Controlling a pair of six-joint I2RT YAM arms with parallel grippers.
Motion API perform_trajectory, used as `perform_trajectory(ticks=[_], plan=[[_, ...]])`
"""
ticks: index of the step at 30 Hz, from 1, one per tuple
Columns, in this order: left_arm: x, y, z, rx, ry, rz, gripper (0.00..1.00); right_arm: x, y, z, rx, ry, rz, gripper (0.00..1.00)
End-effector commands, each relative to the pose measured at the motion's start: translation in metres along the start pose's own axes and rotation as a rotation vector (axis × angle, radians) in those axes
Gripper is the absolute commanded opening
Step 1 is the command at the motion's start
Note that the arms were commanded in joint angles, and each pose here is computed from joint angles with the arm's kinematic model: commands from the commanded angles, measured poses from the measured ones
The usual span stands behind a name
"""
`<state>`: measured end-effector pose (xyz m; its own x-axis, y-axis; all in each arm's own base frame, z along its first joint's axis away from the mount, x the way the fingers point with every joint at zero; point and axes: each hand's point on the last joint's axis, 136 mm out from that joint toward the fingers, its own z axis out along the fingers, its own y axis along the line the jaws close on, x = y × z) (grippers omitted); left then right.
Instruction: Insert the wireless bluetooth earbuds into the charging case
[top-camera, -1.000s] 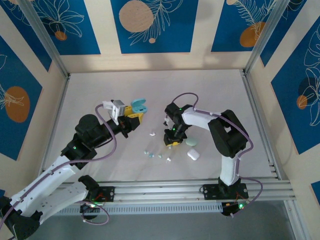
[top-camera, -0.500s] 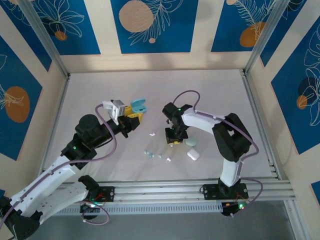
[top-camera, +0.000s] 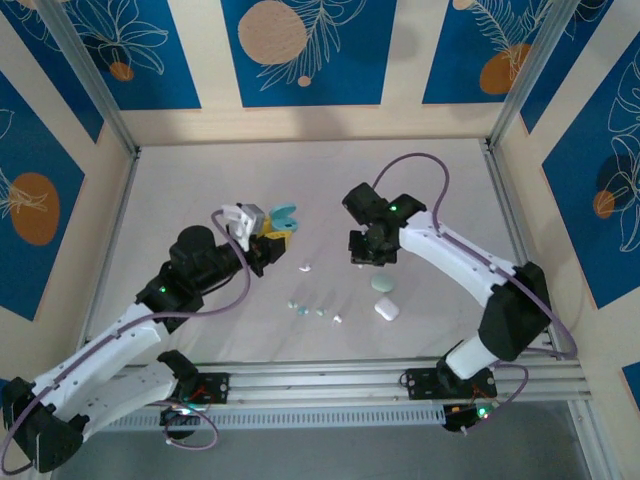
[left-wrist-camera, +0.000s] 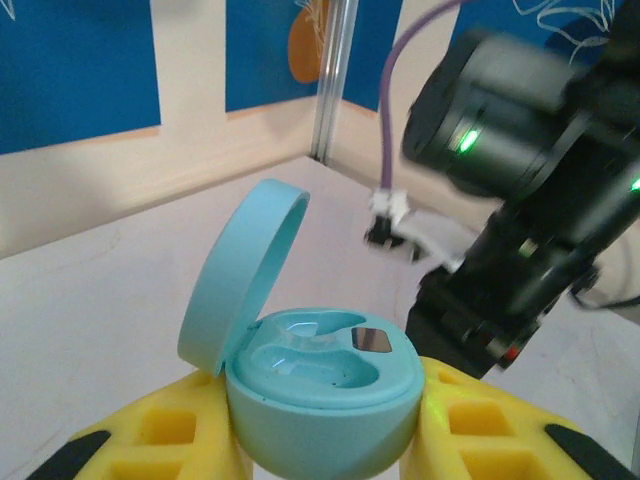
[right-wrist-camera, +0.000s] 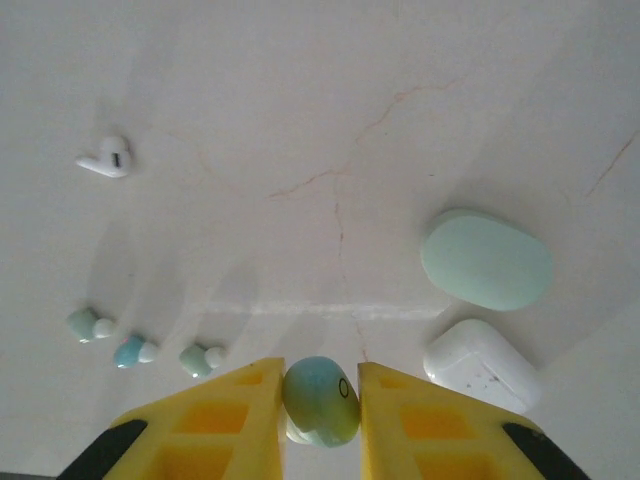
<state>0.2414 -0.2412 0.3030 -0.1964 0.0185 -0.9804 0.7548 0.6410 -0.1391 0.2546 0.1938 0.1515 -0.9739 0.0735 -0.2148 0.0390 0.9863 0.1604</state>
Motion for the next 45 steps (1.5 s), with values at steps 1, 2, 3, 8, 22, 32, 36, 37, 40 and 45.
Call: perform_trajectory(ticks=[1, 2, 3, 8, 22, 32, 36, 37, 40, 45], plan=[[0.004, -0.009, 0.008, 0.062, -0.028, 0.062, 0.28, -0.007, 0.008, -0.048, -0.087, -0.116, 0.008, 0.23], [0.006, -0.011, 0.011, 0.082, -0.033, 0.078, 0.28, -0.008, 0.011, -0.059, -0.122, -0.146, 0.0, 0.23], [0.008, -0.013, 0.013, 0.098, -0.041, 0.089, 0.28, -0.01, 0.015, -0.072, -0.167, -0.176, -0.009, 0.23], [0.009, -0.023, 0.023, 0.169, -0.081, 0.128, 0.28, -0.008, 0.041, -0.125, -0.388, -0.266, -0.087, 0.23], [0.005, -0.031, 0.037, 0.234, -0.158, 0.206, 0.29, 0.001, 0.106, -0.165, -0.627, -0.261, -0.206, 0.23], [0.003, -0.033, 0.038, 0.245, -0.161, 0.215, 0.29, -0.006, 0.135, -0.163, -0.676, -0.256, -0.224, 0.23], [0.002, -0.035, 0.038, 0.253, -0.161, 0.212, 0.29, -0.011, 0.139, -0.162, -0.676, -0.267, -0.223, 0.23], [0.002, -0.035, 0.038, 0.254, -0.162, 0.211, 0.29, -0.012, 0.14, -0.16, -0.671, -0.264, -0.222, 0.23], [0.0, -0.037, 0.037, 0.258, -0.167, 0.207, 0.29, -0.015, 0.141, -0.154, -0.65, -0.257, -0.224, 0.23], [-0.003, -0.04, 0.034, 0.271, -0.176, 0.204, 0.29, -0.022, 0.139, -0.154, -0.624, -0.288, -0.218, 0.22]])
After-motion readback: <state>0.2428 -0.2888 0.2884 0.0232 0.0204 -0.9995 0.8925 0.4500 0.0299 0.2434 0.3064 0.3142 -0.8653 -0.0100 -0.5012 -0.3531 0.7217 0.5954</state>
